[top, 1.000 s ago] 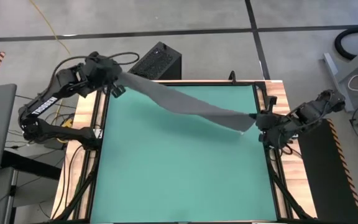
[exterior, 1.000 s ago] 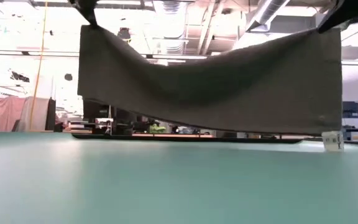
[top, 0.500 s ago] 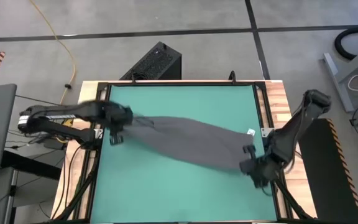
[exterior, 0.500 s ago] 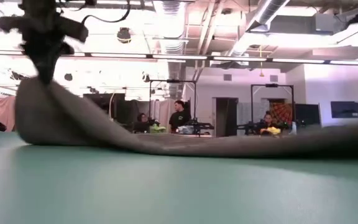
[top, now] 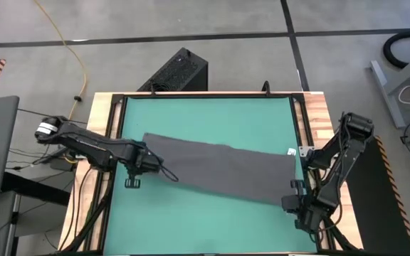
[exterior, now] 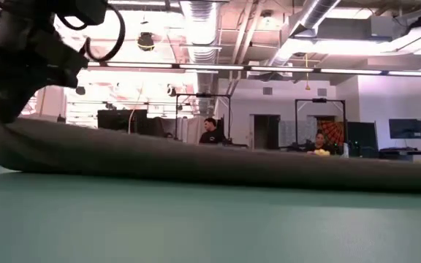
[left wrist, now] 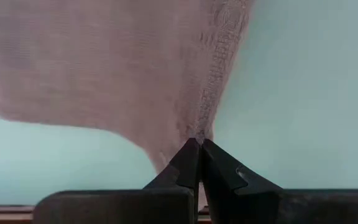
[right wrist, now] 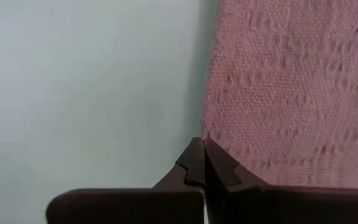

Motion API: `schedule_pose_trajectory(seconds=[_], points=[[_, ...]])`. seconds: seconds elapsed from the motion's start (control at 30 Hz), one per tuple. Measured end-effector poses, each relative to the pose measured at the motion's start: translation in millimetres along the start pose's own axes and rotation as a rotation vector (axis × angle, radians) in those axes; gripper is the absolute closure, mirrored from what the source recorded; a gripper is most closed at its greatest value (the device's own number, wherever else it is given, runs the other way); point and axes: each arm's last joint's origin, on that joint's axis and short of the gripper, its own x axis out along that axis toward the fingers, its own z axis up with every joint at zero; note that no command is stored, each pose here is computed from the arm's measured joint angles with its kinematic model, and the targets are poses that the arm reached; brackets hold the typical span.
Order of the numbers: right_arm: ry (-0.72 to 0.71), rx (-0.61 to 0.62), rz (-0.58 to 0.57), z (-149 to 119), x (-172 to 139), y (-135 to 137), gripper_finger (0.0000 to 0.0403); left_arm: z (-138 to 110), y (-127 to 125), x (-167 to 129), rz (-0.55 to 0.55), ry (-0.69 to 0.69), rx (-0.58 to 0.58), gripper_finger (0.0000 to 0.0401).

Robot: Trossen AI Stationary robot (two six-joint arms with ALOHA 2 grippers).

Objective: Roll towel into tight, uniform cylinder
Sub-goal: Fold the gray towel

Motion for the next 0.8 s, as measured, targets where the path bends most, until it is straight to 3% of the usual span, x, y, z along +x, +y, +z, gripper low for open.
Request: schedule_pose_trajectory(seconds=[0.27,0.47,0.6,0.8], points=[[-0.033,-0.050,0.078,2,-3,6,0.0386,16,-27,30,-0.107,0.195,0.027,0.0401],[-0.040,-0.033,0.155,5,-3,13,0.0379,19,-30,44,-0.043,0.309,-0.098,0.0390],[-0.006,0.022,0.170,9,-3,11,0.0360,19,-28,40,-0.042,0.301,-0.134,0.0362],[0.034,0.068,0.247,16,-13,5,0.0335,11,-22,12,-0.004,0.238,-0.143,0.0321]])
